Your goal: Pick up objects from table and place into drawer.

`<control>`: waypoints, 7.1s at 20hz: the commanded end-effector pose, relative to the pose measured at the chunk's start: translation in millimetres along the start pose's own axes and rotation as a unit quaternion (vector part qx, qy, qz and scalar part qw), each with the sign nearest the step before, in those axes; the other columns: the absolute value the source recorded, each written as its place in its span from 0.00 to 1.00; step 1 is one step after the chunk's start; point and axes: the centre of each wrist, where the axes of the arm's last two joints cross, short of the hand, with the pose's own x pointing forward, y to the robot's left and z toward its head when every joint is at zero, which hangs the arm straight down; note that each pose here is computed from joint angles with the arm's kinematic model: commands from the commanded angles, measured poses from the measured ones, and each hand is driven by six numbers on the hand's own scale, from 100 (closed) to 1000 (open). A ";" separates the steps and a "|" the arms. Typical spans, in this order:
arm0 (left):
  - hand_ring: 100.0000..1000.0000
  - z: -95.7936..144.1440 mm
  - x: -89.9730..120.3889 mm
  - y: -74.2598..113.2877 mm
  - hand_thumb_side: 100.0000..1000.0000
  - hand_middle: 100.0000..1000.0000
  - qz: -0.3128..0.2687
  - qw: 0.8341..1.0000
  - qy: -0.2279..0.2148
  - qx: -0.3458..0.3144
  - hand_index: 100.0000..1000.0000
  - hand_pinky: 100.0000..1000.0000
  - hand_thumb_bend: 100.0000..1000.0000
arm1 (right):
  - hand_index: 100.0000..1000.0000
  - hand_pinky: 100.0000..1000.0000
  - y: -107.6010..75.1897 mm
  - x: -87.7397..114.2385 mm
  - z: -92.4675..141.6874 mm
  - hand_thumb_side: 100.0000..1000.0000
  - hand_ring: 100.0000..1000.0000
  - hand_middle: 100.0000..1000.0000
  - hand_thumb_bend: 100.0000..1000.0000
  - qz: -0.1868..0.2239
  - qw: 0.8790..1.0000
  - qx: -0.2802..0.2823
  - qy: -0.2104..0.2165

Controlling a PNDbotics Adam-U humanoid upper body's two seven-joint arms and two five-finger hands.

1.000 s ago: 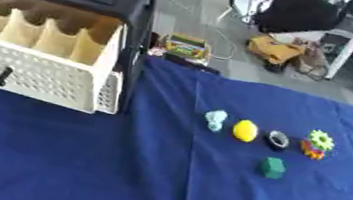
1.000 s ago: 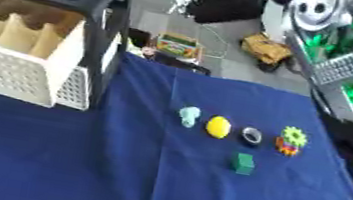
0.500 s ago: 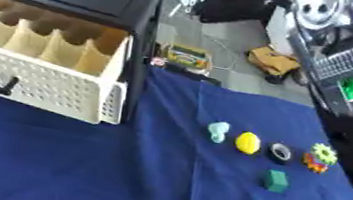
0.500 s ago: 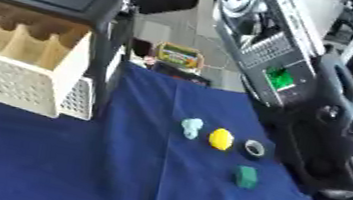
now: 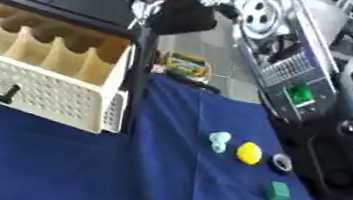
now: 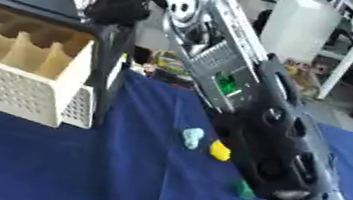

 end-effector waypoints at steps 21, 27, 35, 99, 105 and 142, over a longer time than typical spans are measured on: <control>0.10 -6.1 7.8 -4.8 0.95 0.42 0.016 1.000 -0.013 -0.010 0.76 0.38 0.00 | 0.61 0.40 27.1 -9.0 -40.1 0.36 0.45 0.42 0.00 0.030 0.999 -0.007 0.024; 0.10 -5.5 7.3 -5.3 0.95 0.42 0.017 1.000 -0.011 -0.010 0.76 0.38 0.00 | 0.71 0.48 25.3 -8.2 -38.9 0.49 0.52 0.53 0.09 0.041 0.999 -0.001 0.010; 0.10 -4.7 6.6 -6.2 0.95 0.42 0.019 1.000 -0.008 -0.012 0.76 0.39 0.00 | 0.81 0.52 21.4 -5.3 -35.6 0.50 0.57 0.62 0.33 0.056 0.998 0.002 0.002; 0.07 11.2 5.1 46.2 0.74 0.41 -0.216 0.975 -0.053 -0.015 0.73 0.37 0.00 | 0.76 0.57 -30.7 -155.8 179.4 1.00 0.58 0.62 0.00 -0.043 0.926 -0.370 0.061; 0.04 6.5 15.8 66.7 0.80 0.39 -0.325 0.940 -0.052 -0.091 0.71 0.33 0.00 | 0.74 0.56 -4.5 -177.1 195.0 1.00 0.58 0.61 0.00 -0.059 0.909 -0.405 0.081; 0.51 -1.1 24.5 60.7 1.00 0.55 -0.430 0.711 0.244 -0.501 0.81 0.40 0.00 | 0.70 0.55 48.5 -185.1 197.6 1.00 0.55 0.56 0.00 -0.115 0.851 -0.502 0.101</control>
